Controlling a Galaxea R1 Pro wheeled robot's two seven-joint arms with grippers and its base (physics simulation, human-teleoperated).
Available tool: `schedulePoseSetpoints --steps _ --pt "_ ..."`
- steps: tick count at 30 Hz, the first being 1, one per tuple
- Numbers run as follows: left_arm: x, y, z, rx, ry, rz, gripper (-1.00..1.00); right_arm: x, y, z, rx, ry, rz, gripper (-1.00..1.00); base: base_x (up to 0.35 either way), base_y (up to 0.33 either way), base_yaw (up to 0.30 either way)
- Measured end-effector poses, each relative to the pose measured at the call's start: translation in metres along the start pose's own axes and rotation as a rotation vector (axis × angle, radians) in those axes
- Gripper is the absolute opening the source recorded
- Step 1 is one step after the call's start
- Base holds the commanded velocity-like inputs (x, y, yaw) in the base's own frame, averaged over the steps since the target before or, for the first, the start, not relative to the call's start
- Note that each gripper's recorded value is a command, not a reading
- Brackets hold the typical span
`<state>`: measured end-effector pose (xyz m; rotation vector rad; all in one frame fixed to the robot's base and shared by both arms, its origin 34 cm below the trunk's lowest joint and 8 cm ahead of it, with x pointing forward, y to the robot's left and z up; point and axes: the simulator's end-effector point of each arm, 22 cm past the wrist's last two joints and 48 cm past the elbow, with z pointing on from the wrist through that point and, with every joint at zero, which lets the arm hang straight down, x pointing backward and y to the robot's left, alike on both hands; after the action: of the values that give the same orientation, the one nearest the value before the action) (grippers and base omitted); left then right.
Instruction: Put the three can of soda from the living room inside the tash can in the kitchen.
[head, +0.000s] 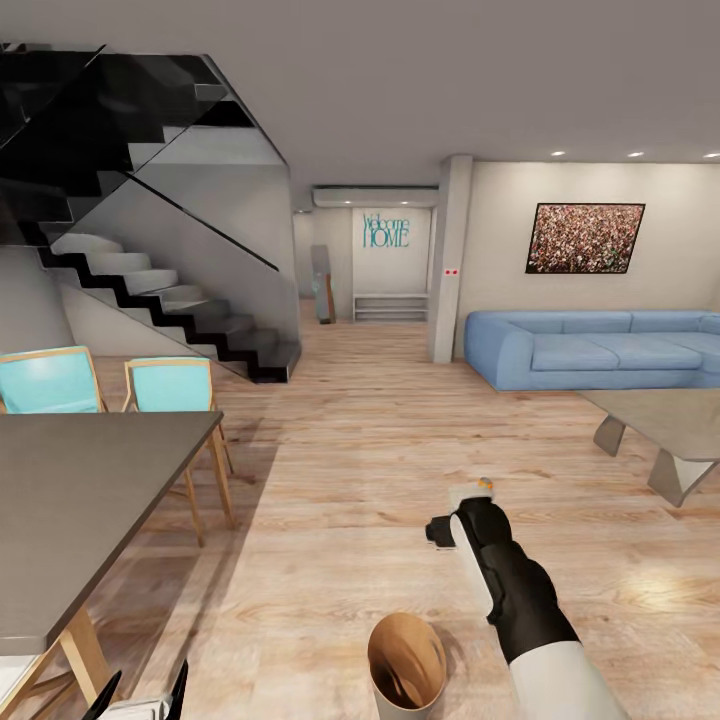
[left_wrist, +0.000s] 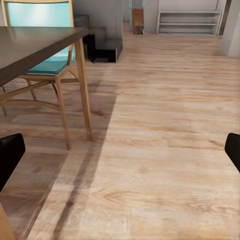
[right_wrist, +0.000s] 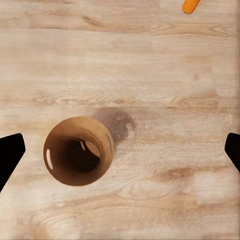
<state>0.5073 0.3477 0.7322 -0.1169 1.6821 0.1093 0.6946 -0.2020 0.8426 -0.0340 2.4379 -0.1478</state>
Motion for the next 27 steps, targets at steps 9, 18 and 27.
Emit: schedulePoseSetpoints --steps 9,18,27 --pt "0.001 0.000 0.000 0.000 0.003 0.000 1.00 0.002 -0.008 0.034 0.014 0.155 -0.012 1.00 0.000 0.000 0.000" --pt "0.003 0.000 0.000 0.000 0.006 -0.001 1.00 0.024 -0.024 0.054 0.003 0.352 0.041 1.00 0.000 0.000 0.000" --pt "0.003 0.000 0.000 0.001 0.008 0.000 1.00 0.026 -0.024 0.055 -0.003 0.377 0.049 1.00 0.000 0.000 0.000"
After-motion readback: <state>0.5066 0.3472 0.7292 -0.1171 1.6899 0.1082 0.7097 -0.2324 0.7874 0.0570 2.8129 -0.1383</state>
